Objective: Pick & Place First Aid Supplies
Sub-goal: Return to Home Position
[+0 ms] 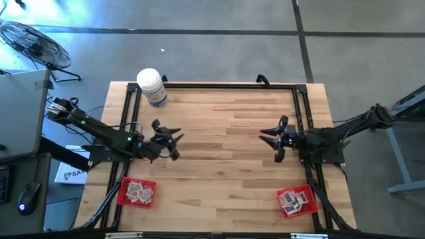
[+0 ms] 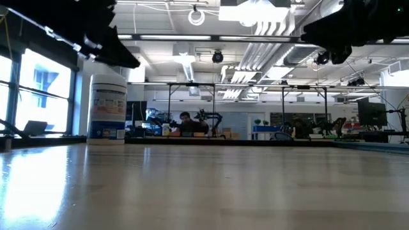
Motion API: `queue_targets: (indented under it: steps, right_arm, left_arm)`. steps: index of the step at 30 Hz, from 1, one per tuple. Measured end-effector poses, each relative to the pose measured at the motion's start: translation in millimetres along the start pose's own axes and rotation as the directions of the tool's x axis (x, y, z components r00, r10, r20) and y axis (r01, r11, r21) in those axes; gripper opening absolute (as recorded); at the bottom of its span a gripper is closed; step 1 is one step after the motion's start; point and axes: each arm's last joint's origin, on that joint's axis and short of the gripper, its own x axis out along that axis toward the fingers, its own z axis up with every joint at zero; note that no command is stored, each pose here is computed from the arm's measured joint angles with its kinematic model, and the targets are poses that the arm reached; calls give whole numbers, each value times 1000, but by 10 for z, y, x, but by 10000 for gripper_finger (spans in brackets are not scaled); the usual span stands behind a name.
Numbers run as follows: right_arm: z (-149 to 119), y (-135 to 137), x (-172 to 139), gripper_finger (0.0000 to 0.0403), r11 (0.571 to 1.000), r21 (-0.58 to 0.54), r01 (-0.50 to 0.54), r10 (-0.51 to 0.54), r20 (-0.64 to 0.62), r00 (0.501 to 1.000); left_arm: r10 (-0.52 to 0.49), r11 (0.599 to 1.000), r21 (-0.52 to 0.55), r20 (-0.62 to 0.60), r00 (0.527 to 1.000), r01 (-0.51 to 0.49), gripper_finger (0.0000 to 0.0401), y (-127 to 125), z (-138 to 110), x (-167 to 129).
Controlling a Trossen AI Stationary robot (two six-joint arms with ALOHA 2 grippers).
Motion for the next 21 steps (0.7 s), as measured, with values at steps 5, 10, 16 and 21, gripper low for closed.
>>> queue_targets:
  steps: [5,10,16,21]
  right_arm:
    - [-157,-103,-177,113,999,9,-34,33,93,995]
    - [-349,-189,-271,113,1000,-6,-23,23,79,997]
    - [-422,-221,-284,113,995,97,23,-25,17,1000]
    - [-413,-218,-284,113,996,91,13,-15,25,1000]
  left_arm:
    - [-47,993,-106,32,998,50,119,214,-124,-25]
    - [-77,973,-208,96,992,96,119,420,-197,-51]
    - [-109,969,-210,119,987,132,119,559,-296,-60]
    - [-98,968,-219,114,989,121,119,635,-446,-76]
